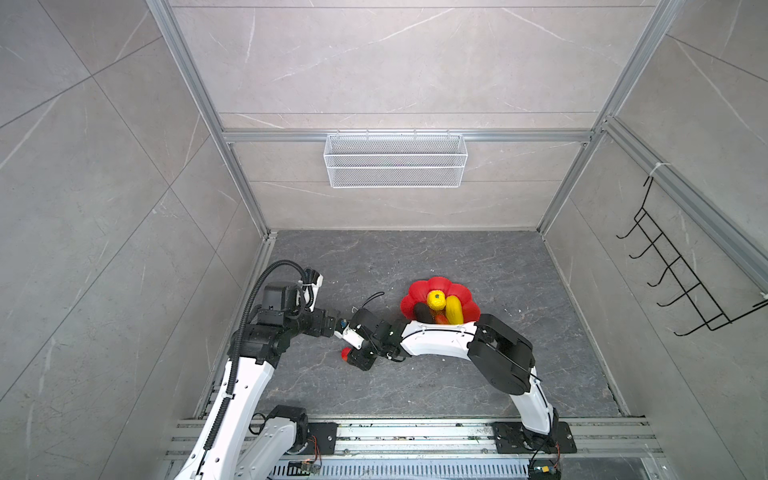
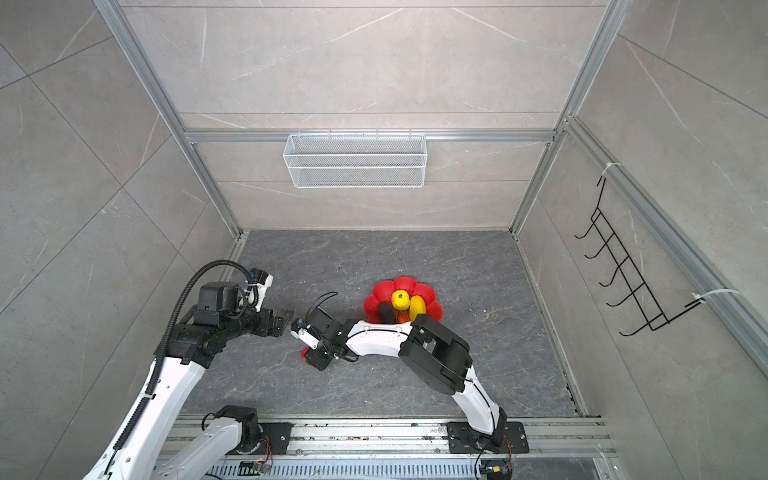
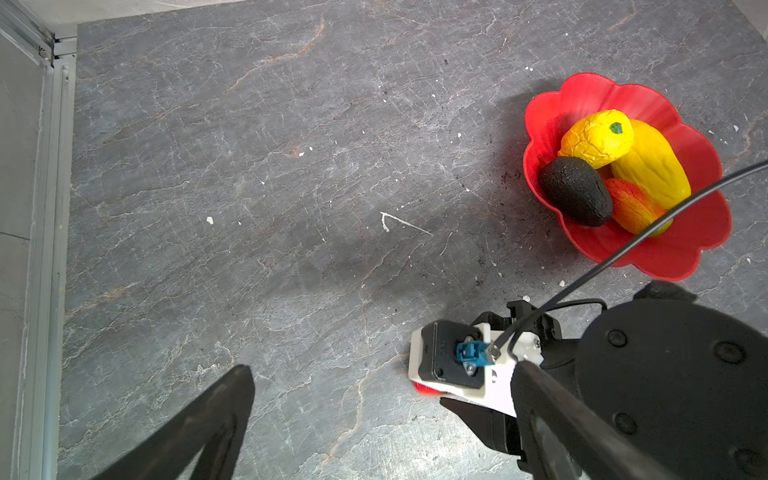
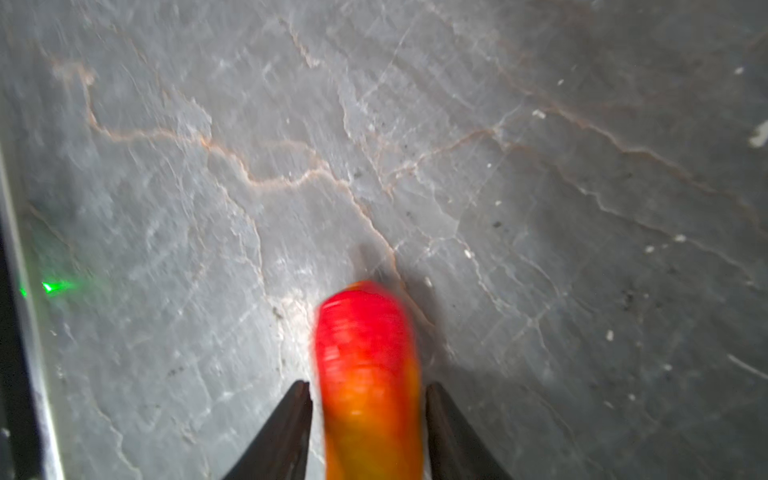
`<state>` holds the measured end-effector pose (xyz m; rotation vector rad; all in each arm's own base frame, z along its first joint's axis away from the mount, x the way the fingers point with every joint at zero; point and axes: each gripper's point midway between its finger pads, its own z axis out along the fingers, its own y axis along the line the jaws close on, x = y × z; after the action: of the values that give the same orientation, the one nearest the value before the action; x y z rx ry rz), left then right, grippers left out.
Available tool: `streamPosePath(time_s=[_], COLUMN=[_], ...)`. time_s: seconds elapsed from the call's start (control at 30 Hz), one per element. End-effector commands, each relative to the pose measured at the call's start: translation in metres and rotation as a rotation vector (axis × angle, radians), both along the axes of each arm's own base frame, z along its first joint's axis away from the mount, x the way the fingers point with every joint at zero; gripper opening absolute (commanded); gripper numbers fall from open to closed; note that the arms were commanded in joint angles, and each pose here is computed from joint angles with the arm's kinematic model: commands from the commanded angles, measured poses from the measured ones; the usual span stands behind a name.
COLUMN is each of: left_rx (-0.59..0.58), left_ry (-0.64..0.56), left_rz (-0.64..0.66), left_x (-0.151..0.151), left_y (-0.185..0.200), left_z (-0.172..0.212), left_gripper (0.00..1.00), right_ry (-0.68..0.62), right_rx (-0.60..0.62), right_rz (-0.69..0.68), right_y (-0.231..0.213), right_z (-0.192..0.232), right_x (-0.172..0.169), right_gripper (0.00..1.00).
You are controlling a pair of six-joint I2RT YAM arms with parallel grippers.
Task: Place and organize the fake fruits in the fruit bowl
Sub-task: 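Place the second red-orange mango into the red bowl and release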
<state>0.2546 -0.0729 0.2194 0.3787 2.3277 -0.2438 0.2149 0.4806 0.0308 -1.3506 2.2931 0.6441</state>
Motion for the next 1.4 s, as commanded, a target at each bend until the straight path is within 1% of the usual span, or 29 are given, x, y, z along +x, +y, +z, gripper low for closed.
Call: streamPosePath(time_s=[0.0,0.03,0.07,0.23,0.3,0.4,0.6,0.7,0.83,0.97,1.03,1.1,1.17,1.27,1.33,1.37], left_rx=[-0.003,-0.003,-0.003,-0.003,-0.002,-0.004,-0.008,-0.008,-0.012,-0.011,-0.010,-0.009,-0.009,-0.006,-0.012,-0.021], left_ry=[-0.040,-0.039,-0.039,-0.037,-0.037,-0.039,-0.042,-0.041,-0.042,-0.039,-0.042,-0.040,-0.044,-0.052,-0.075,-0.091], left_rz=[-0.007,-0.007,-0.007,-0.007,-0.007,-0.007,-0.010,-0.012,-0.013,-0.012,-0.010,-0.011,-0.009,0.003,0.025,0.039], left_x=[0.002,0.002,0.002,0.003,0.003,0.002,0.002,0.002,0.002,0.002,0.002,0.002,0.003,0.003,0.005,0.006], left_y=[0.000,0.000,0.000,0.000,0.000,0.000,-0.001,-0.001,-0.002,-0.002,-0.001,-0.001,-0.001,0.001,0.003,0.004], left_z=[0.012,0.012,0.012,0.012,0.012,0.012,0.013,0.013,0.014,0.013,0.014,0.013,0.014,0.017,0.026,0.032], left_gripper=[1.00,1.00,1.00,1.00,1.00,1.00,1.00,1.00,1.00,1.00,1.00,1.00,1.00,1.00,1.00,1.00], right_ry=[-0.012,-0.025,-0.041,-0.087,-0.109,-0.157,-0.180,-0.189,-0.182,-0.157,-0.148,-0.148,-0.161,-0.201,-0.239,-0.264], right_rx=[-0.031,-0.032,-0.030,0.016,0.017,-0.020,-0.128,-0.172,-0.215,-0.254,-0.256,-0.256,-0.246,-0.218,-0.188,-0.161], right_rz=[-0.006,-0.009,-0.013,-0.020,-0.028,-0.080,-0.244,-0.315,-0.363,-0.388,-0.387,-0.387,-0.390,-0.405,-0.435,-0.460], right_y=[-0.006,-0.009,-0.012,-0.033,-0.050,-0.087,-0.177,-0.212,-0.236,-0.245,-0.244,-0.244,-0.244,-0.248,-0.256,-0.262], right_z=[0.001,0.005,0.012,0.056,0.072,0.086,0.077,0.071,0.057,0.041,0.038,0.039,0.047,0.070,0.092,0.105], right_x=[-0.001,0.000,0.002,0.003,0.005,0.017,0.042,0.050,0.054,0.058,0.059,0.060,0.061,0.065,0.070,0.073], right_gripper=[0.36,0.32,0.29,0.22,0.19,0.16,0.15,0.15,0.15,0.16,0.20,0.37,0.55,0.74,0.83,0.85])
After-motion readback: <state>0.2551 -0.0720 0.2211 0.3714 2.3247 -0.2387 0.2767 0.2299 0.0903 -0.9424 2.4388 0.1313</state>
